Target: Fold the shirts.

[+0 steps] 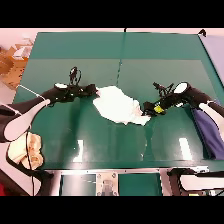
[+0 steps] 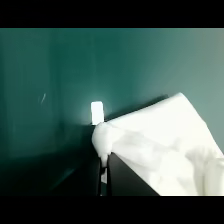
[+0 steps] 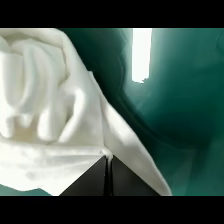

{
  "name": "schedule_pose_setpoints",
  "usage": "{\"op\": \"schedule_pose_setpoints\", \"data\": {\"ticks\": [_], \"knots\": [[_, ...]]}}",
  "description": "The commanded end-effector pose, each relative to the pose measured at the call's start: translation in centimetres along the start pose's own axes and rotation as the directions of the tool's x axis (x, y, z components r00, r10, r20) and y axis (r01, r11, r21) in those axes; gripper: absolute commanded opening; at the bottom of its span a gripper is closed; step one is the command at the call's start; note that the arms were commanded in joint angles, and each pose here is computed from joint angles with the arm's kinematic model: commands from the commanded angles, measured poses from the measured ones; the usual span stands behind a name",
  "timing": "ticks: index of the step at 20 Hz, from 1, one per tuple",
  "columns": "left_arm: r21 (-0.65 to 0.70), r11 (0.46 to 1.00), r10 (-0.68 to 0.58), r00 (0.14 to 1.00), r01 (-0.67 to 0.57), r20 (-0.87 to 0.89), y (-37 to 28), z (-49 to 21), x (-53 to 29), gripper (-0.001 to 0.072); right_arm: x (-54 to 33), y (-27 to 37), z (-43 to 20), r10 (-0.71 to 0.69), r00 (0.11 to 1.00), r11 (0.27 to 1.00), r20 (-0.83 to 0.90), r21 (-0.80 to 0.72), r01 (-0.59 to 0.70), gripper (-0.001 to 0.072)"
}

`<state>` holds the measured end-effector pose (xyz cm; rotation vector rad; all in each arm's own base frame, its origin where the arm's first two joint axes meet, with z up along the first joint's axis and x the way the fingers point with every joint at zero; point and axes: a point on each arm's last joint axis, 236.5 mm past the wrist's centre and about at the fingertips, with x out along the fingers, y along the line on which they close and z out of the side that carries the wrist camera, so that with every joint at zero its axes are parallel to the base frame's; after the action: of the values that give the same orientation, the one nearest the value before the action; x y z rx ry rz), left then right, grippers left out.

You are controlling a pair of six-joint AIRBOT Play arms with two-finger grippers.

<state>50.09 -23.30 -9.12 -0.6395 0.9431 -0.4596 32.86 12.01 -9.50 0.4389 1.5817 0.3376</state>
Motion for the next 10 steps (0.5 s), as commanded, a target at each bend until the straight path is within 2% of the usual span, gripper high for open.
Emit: {"op": "schedule_pose_setpoints", "data": {"ticks": [1,6,10], "knots": [[-0.009,1.0,0.01,1.0,-0.01,0.025,0.3,0.6,0.0,0.002,-0.1,-0.1,0.0,0.001,1.0,1.0,-0.004,0.0,-0.001,0.0015],[0.112,0.992,-0.069,0.997,0.065,0.035,-3.0,3.9,-5.9,0.002,-5.8,-0.1,2.4,0.031,0.998,1.0,0.059,0.005,-0.031,0.0014],[0.294,0.952,-0.147,0.966,0.08,0.213,-9.8,9.8,-16.7,0.002,-16.7,2.7,6.1,0.044,0.955,0.995,0.295,-0.094,-0.017,0.0014]]}}
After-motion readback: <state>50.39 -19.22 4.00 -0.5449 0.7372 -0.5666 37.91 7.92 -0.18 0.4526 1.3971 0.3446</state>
